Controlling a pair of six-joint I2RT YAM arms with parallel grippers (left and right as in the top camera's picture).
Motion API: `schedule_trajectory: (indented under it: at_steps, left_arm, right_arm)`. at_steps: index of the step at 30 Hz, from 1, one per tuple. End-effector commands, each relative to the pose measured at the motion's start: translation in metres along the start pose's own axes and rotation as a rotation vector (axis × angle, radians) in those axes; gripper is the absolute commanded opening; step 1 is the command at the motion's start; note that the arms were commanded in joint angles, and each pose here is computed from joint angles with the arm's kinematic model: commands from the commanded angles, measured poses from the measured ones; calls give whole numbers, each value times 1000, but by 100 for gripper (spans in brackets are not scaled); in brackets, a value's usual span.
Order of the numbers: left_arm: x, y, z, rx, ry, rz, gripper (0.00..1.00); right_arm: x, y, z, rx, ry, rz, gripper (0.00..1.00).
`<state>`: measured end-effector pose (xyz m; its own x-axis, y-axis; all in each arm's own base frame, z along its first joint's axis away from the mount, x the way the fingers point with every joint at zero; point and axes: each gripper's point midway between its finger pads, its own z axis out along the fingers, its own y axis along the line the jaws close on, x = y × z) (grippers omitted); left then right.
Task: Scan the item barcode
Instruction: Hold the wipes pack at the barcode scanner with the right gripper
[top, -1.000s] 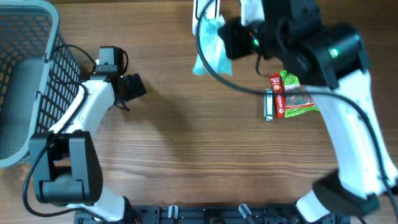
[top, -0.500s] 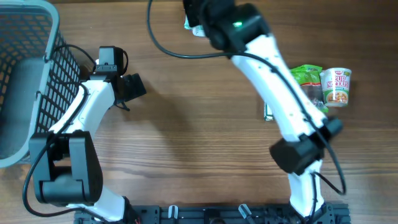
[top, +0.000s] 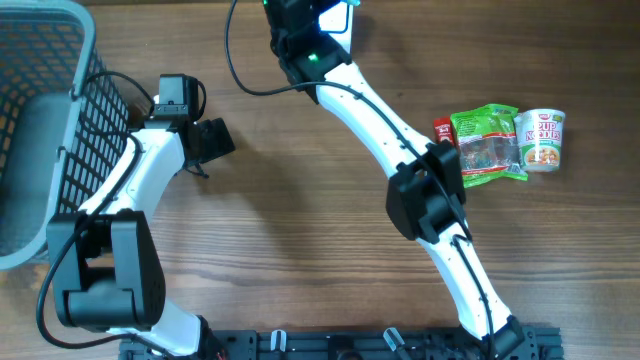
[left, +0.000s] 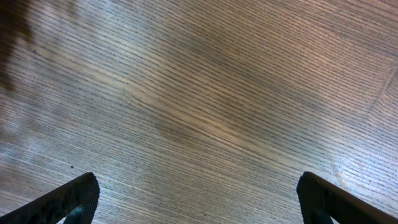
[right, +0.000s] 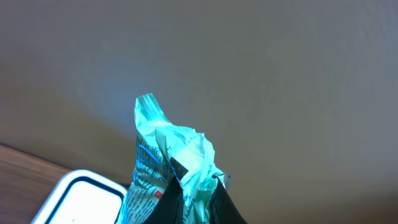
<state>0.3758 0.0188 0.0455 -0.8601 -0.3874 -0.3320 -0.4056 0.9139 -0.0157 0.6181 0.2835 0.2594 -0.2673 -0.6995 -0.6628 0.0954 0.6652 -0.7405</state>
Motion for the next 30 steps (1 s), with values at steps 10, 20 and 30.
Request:
schedule_trajectory:
  at_steps: [10, 20, 30]
  left_arm:
    - [-11, 2, -10, -3, -43, -19, 100]
    - [-11, 2, -10, -3, -43, -19, 100]
    - [-11, 2, -10, -3, -43, -19, 100]
  right_arm:
    - [48, 73, 38, 1, -10, -337, 4]
    - [77, 108, 39, -62, 43, -300, 4]
    - [25, 57, 35, 140, -117, -202, 4]
